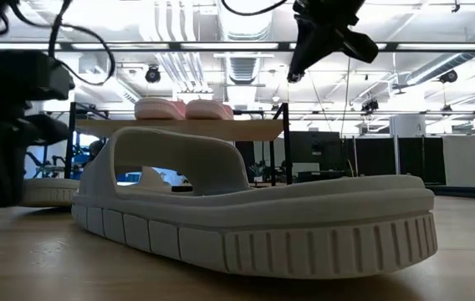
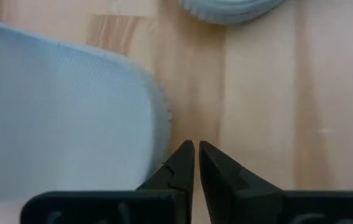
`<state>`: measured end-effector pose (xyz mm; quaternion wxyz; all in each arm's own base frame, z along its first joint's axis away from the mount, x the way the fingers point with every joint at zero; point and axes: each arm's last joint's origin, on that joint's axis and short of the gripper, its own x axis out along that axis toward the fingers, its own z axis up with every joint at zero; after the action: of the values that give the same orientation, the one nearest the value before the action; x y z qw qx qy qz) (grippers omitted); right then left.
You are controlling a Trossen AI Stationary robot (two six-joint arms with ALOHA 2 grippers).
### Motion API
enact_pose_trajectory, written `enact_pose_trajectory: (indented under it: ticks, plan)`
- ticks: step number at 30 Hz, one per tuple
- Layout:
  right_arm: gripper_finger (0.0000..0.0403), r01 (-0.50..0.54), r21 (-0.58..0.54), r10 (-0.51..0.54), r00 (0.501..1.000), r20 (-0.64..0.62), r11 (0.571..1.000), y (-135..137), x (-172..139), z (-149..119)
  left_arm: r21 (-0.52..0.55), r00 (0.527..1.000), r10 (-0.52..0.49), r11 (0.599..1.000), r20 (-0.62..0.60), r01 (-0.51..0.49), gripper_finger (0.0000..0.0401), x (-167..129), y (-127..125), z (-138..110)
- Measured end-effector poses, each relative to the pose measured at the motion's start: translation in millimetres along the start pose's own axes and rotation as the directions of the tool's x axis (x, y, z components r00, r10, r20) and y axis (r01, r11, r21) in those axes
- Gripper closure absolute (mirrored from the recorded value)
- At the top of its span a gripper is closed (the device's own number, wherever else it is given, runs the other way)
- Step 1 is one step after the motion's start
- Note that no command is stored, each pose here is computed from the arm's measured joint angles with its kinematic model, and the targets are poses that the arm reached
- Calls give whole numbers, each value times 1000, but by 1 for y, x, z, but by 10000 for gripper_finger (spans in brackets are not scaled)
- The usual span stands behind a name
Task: Pick and place slides into the shelf
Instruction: Put the top gray slipper under the shelf
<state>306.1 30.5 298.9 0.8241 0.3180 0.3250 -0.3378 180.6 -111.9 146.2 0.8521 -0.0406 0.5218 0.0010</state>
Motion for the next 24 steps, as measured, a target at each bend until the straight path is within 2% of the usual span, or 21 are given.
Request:
enact_pose_trajectory:
  ticks: [10, 15, 20, 24]
  plan:
    - [394, -18, 21, 17, 1000, 19, 1000, 2, 0, 2, 70, 999, 45, 997, -10, -44, 390, 19, 26, 16]
    - [394, -18, 49, 17, 1000, 20, 999, 2, 0, 2, 94, 978, 206, 973, 35, -209, 390, 20, 50, 23]
    - [394, -23, 58, 22, 999, 24, 998, 2, 0, 2, 82, 974, 227, 970, 21, -228, 390, 26, 75, 25]
    - [394, -24, 69, 22, 999, 24, 997, 3, 0, 2, 80, 965, 252, 963, 78, -258, 390, 29, 91, 28]
